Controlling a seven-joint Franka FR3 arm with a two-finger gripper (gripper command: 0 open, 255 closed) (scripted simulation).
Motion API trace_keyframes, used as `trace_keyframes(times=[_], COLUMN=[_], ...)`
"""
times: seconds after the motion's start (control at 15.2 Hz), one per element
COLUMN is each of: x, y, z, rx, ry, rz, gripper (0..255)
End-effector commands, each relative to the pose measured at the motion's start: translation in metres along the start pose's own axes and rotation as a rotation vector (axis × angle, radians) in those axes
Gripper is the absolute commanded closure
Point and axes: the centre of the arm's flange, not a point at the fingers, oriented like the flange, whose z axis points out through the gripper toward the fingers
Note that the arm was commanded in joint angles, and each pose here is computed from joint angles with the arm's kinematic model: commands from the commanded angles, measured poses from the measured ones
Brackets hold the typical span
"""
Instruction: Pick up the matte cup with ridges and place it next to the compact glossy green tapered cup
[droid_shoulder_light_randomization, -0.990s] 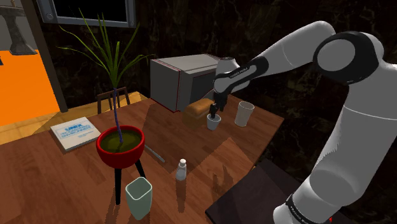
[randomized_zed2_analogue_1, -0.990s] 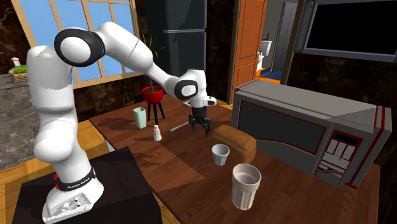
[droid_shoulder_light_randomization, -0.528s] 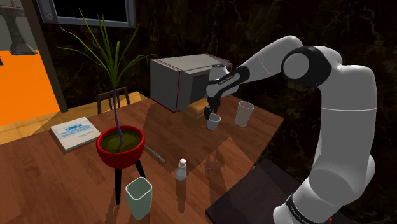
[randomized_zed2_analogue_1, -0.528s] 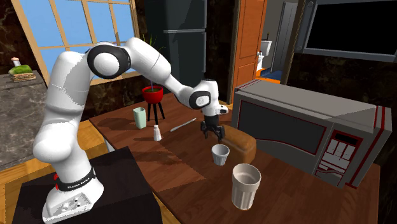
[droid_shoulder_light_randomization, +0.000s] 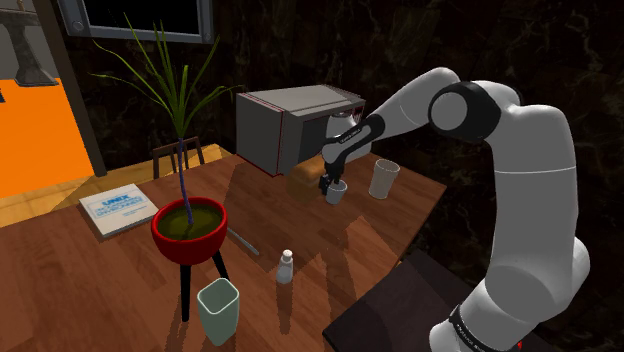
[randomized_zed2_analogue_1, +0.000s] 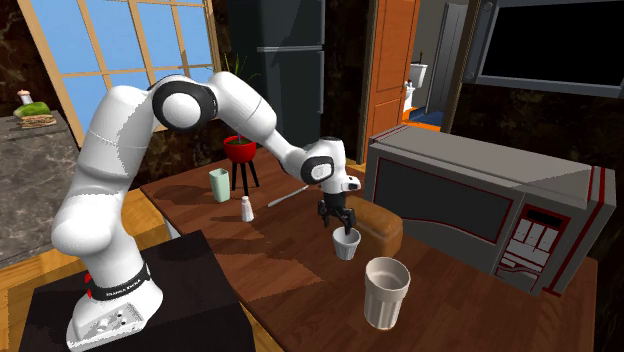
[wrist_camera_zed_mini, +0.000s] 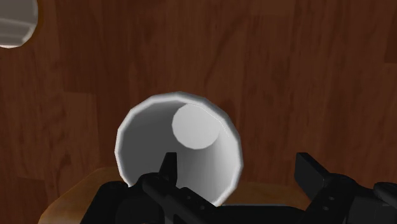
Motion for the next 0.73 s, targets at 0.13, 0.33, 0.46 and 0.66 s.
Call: trace_keyframes(times=[0.13,0.33,0.46,0.66], x=[0.0,0.0,0.0,0.0], y=[0.0,0.0,-0.0001,0.0], z=[0.003,0.003,0.003,0.003], rx=[0.0,0.0,0.0,0.0], ry=[0.001,0.001,0.0,0.0], rz=[0.0,0.0,0.0,0.0], gripper=[0,0,255,255])
